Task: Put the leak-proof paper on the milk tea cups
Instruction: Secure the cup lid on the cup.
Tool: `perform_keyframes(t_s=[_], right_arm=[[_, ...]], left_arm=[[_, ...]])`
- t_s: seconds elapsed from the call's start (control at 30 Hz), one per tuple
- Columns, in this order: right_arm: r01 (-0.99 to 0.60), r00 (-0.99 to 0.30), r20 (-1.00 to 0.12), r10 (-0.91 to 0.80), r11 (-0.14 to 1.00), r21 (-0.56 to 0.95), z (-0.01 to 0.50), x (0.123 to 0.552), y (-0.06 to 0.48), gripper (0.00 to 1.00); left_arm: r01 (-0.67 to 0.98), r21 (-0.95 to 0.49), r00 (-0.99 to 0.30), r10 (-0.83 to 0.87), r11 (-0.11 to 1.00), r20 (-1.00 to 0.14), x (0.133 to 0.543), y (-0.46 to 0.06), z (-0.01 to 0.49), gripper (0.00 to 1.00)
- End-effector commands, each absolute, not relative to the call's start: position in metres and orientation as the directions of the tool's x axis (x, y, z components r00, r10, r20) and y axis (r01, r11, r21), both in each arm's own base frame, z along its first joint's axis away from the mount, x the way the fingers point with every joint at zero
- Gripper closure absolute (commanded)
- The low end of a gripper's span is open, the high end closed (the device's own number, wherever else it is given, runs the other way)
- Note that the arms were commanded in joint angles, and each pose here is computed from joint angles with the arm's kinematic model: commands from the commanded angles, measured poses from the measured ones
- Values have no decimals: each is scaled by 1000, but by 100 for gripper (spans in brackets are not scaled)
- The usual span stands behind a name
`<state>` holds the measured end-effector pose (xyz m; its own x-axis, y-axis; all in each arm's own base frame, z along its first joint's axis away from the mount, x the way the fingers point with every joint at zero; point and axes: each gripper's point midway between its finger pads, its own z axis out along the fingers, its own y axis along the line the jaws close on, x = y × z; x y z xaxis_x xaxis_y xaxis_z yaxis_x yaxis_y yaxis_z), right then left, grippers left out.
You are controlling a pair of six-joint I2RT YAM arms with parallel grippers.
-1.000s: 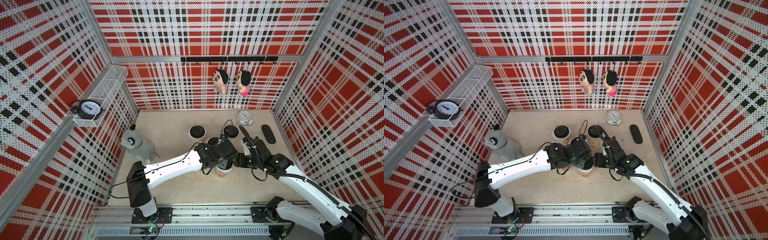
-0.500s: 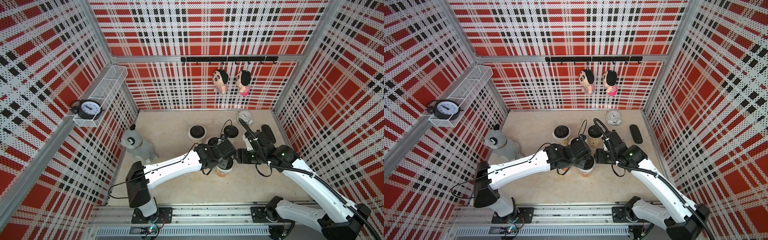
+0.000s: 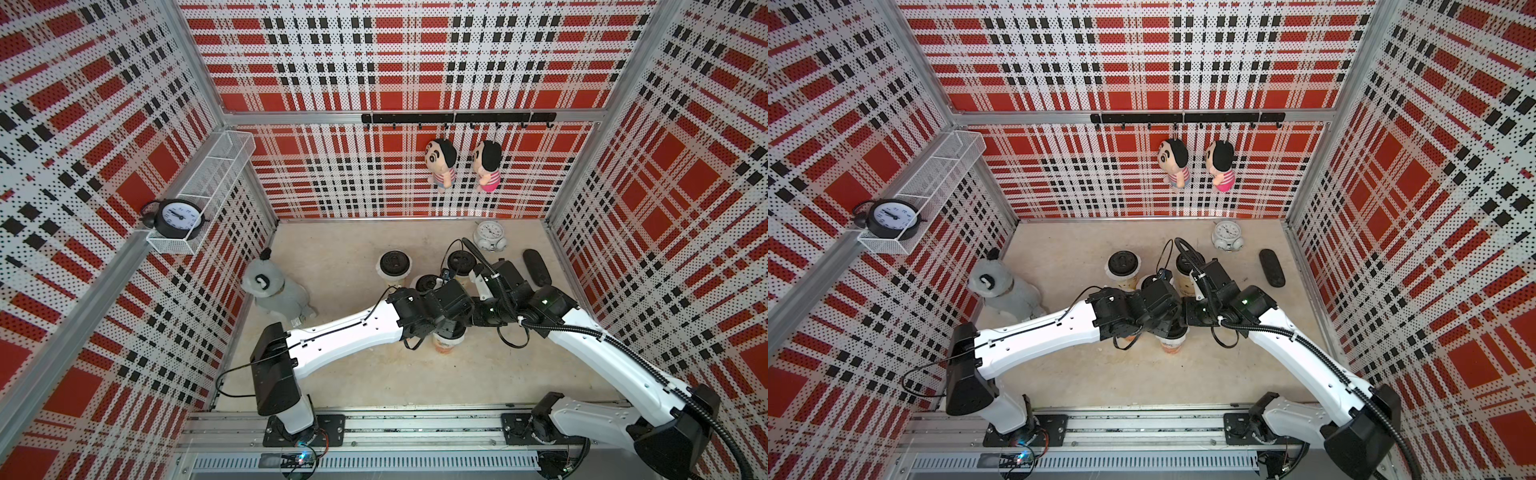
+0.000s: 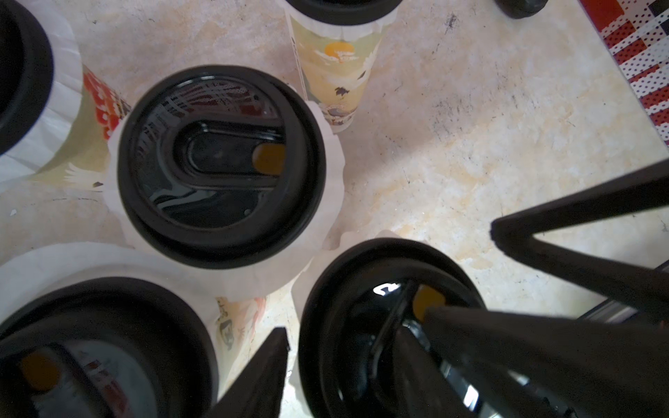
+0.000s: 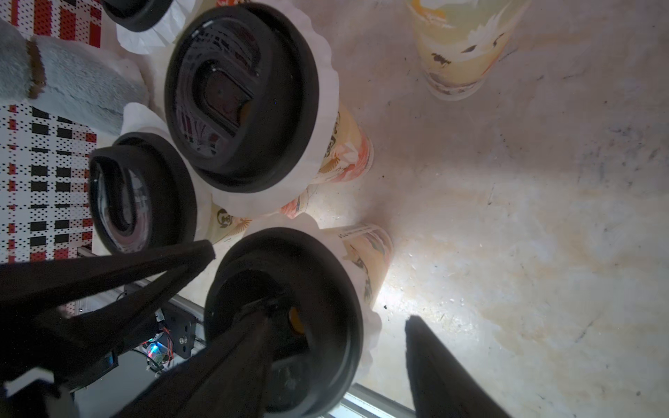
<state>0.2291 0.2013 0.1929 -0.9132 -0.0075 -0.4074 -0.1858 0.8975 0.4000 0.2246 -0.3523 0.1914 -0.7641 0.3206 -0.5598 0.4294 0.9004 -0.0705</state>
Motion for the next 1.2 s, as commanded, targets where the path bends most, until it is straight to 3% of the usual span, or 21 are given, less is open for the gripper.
perform_keyframes(t_s=[0.0,0.27,0.57,0.8,1.17], right_arm=[[-188,-919,-394,-11,892,412,184,227,208,39],[-149,-936,-351,-17,924,353,160,219,193,39],[-131,-942,-334,-22,943,307,155,211,180,39],[-131,-945,-326,-25,943,305,153,210,180,39],[-133,-946,-322,-32,945,299,151,208,179,39]], left_arm=[[455,37,-814,432,890,-389,203,-322,146,49],[460,12,-804,423,888,-418,206,-331,157,49],[468,-57,-772,377,882,-512,211,-350,201,47],[412,-107,-793,298,905,-531,205,-334,214,64],[379,-223,-812,207,898,-546,198,-335,216,69]])
